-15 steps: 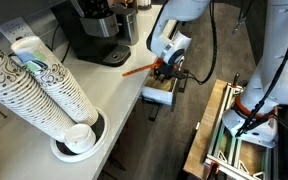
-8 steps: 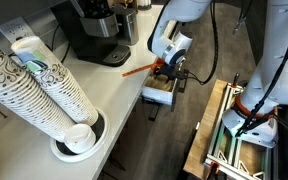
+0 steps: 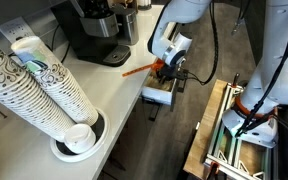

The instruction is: Remove two white objects from the left side of the drawer and put them on the counter

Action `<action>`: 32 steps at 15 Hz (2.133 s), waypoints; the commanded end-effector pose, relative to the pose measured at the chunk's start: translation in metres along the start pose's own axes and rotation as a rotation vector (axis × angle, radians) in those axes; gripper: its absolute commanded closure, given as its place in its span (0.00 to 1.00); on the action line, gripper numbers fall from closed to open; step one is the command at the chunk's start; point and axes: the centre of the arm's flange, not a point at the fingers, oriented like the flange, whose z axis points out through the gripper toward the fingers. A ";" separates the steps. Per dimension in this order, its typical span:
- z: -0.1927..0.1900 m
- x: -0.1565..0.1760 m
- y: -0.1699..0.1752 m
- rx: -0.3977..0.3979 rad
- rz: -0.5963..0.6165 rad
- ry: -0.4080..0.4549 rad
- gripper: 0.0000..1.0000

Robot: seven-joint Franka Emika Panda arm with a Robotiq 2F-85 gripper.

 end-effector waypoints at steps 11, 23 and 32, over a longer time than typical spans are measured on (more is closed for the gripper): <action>-0.031 0.001 -0.001 0.016 -0.005 0.019 0.91; -0.018 -0.001 -0.010 0.006 -0.045 -0.028 0.49; 0.006 0.000 -0.014 0.001 -0.067 -0.090 0.88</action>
